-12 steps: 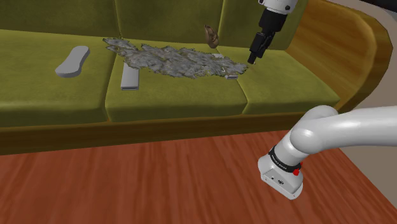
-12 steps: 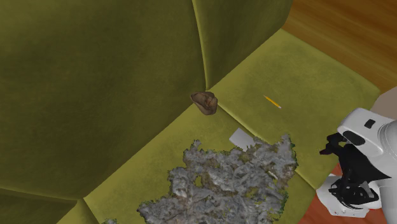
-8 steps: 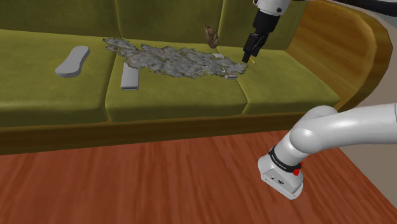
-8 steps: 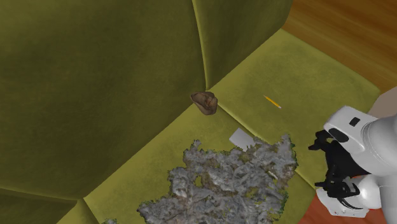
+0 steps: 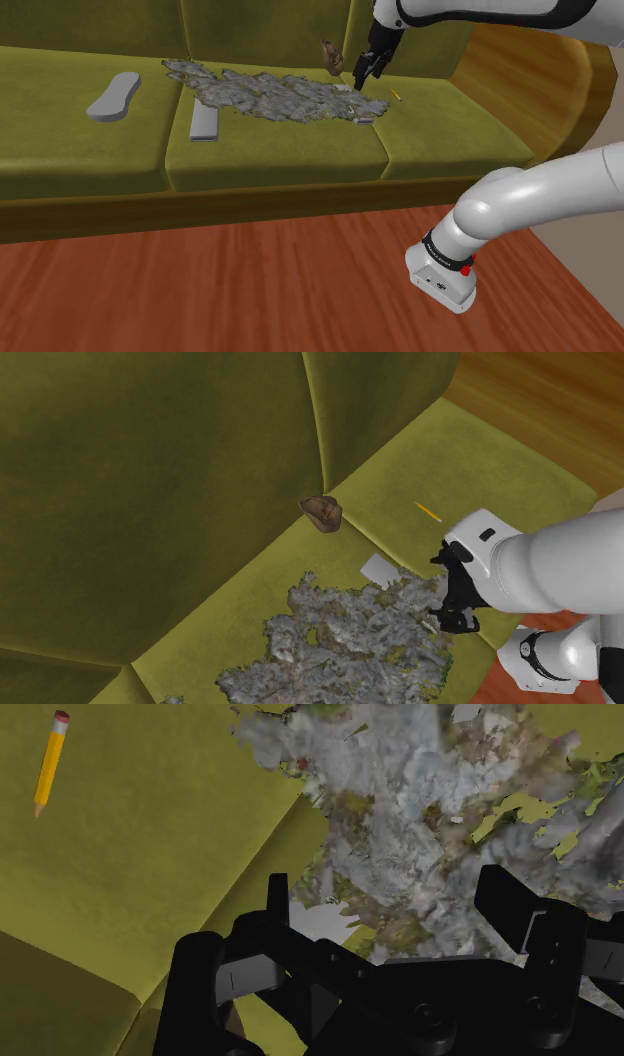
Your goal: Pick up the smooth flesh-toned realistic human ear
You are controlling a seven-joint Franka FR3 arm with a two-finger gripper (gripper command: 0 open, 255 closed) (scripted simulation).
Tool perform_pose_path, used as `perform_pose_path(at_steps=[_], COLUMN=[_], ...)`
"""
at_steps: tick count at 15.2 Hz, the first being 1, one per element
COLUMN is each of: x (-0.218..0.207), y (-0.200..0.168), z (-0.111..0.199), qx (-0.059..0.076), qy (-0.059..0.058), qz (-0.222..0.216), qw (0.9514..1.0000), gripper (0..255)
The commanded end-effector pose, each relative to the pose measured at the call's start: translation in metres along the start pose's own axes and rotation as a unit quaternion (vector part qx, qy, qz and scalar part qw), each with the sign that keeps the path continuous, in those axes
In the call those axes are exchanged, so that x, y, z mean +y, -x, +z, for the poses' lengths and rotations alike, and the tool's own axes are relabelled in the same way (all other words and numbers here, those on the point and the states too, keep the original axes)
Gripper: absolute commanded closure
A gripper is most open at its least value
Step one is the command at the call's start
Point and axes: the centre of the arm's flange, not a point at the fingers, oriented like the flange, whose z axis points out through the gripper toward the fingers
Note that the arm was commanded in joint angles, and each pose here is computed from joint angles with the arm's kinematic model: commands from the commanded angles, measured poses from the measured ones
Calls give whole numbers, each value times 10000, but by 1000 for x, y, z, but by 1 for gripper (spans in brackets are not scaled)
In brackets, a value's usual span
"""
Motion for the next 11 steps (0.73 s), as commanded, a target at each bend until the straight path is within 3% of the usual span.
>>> perform_pose_path(at_steps=[1, 6, 11], x=[6, 19, 34], y=[-20, -68, -116], z=[8, 24, 36], qx=[147, 475, 800], qy=[212, 728, 1240], qz=[51, 188, 325], qw=[9997, 9960, 9885], gripper=[0, 0, 0])
